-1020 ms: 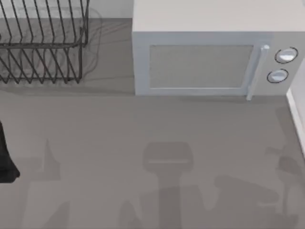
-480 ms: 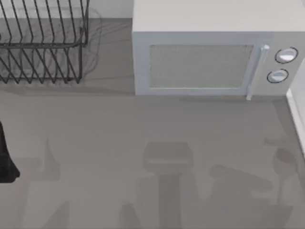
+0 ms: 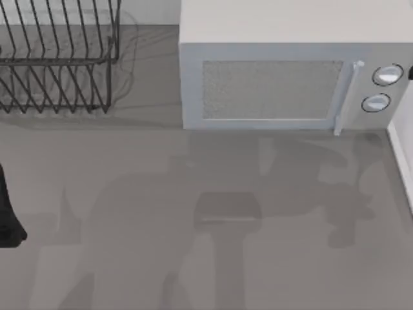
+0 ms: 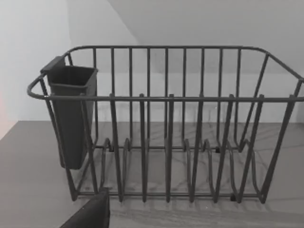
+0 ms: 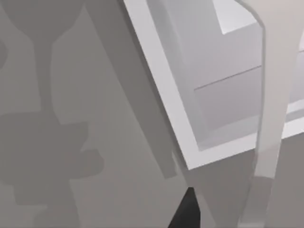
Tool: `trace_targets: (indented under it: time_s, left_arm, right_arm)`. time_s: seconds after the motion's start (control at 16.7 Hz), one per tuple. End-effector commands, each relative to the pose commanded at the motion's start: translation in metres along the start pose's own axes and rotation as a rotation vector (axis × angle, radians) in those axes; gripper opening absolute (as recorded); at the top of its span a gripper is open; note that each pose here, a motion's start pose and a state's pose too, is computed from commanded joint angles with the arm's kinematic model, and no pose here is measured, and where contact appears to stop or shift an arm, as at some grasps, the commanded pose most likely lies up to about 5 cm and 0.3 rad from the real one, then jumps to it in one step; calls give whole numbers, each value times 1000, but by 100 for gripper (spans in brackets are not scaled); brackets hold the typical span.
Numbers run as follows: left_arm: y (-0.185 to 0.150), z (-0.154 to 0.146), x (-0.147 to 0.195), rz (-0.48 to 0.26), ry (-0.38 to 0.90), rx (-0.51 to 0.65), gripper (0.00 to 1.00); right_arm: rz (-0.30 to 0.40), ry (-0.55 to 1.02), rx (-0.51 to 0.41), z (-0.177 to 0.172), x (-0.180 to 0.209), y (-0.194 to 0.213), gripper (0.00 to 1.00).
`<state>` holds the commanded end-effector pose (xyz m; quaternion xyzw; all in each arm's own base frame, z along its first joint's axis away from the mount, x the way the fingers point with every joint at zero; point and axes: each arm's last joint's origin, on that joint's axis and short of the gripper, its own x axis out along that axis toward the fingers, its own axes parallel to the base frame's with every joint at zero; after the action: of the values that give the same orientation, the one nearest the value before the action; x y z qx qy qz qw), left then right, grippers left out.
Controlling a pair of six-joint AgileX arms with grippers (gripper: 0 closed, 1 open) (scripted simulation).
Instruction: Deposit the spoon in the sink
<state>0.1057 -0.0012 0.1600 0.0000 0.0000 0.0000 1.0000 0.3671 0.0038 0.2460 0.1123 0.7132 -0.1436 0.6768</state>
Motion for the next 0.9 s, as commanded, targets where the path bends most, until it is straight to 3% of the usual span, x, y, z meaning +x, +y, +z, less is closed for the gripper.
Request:
trace_targets:
  time_s: [0.42, 0.9]
  left_arm:
    - [0, 0, 0, 0, 0, 0, 100]
    - [0, 0, 0, 0, 0, 0, 100]
  right_arm:
    - [23, -45, -2, 113, 8, 0, 0]
    - [38, -74, -8, 153, 41, -18, 0]
